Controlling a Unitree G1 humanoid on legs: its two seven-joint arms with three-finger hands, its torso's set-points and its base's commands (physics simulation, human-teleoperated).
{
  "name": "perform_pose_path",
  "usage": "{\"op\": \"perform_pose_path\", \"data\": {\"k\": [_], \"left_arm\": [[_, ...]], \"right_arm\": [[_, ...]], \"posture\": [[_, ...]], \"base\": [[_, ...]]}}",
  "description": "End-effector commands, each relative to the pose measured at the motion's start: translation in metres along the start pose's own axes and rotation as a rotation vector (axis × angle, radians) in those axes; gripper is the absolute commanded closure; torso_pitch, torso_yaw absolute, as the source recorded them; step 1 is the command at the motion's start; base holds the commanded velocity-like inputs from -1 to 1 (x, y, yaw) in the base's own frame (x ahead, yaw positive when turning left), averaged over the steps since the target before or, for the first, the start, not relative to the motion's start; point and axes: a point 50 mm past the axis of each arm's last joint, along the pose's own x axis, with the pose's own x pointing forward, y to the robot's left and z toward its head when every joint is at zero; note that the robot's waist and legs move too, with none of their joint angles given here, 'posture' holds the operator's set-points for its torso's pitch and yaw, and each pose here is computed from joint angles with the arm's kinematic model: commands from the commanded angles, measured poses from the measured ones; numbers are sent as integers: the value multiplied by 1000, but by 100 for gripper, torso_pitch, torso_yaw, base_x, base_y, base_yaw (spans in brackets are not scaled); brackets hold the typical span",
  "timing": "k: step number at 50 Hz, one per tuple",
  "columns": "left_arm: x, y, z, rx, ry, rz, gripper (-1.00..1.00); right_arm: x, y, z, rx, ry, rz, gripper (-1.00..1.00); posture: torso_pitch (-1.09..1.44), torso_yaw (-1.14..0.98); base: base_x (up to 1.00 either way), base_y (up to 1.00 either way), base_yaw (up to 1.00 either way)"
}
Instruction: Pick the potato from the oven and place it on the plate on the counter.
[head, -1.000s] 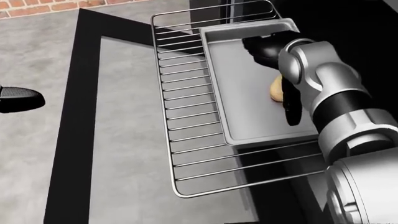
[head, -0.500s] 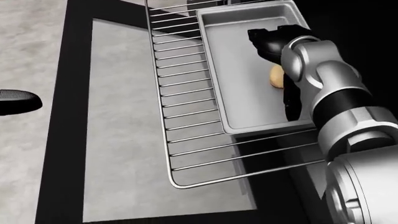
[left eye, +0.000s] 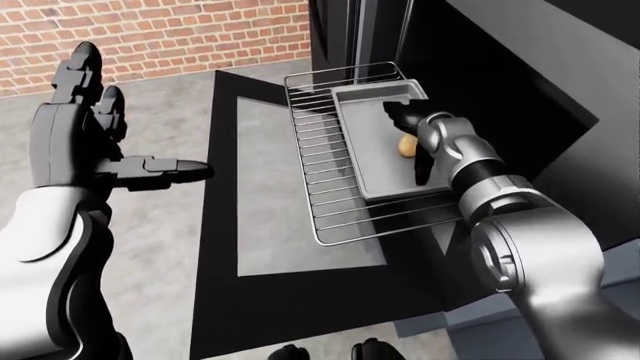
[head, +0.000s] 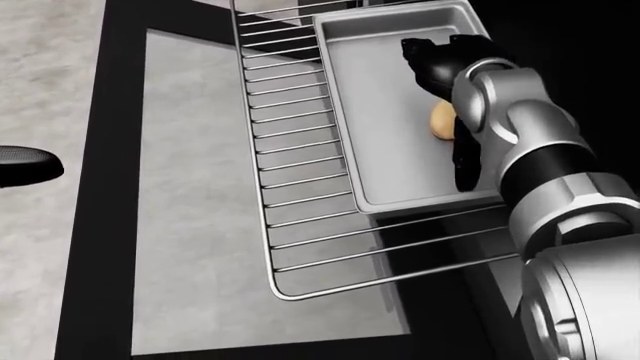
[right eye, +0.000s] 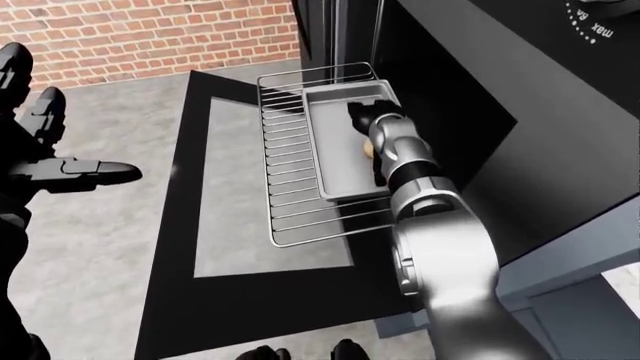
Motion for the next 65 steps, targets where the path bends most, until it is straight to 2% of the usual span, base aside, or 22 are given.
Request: {"op": "perform_pose_path", "data": {"k": [1, 3, 5, 12, 26, 38, 45, 65], "left_arm": [[-2, 4, 14, 15, -82, 22, -100], [-3, 4, 14, 15, -82, 21, -100], [-3, 5, 13, 19, -80, 23, -100], [-3, 4, 13, 17, -81, 23, -100], [-3, 4, 19, 25, -87, 22, -100], [-5, 7, 18, 31, -86, 30, -100], [-6, 8, 18, 33, -87, 33, -100], [-7, 8, 19, 45, -87, 38, -100]], "right_arm": [[-5, -29, 2, -5, -9, -93, -96], [-5, -29, 2, -2, -10, -89, -87], [-5, -27, 2, -9, -11, -77, -69], [-5, -25, 2, -9, -14, -60, -44], [-5, -27, 2, -8, -19, -53, -33], [-4, -21, 0, 0, -23, -55, -19], [-4, -19, -3, -2, -19, -78, 7], [-2, -9, -6, -20, -19, -70, 58]], "posture": [[36, 0], [36, 0], [36, 0], [36, 0], [36, 0], [36, 0], [36, 0], [36, 0]], "base": [[0, 0, 0], [0, 0, 0], [0, 0, 0], [0, 0, 0], [0, 0, 0], [0, 0, 0], [0, 0, 0], [0, 0, 0]]}}
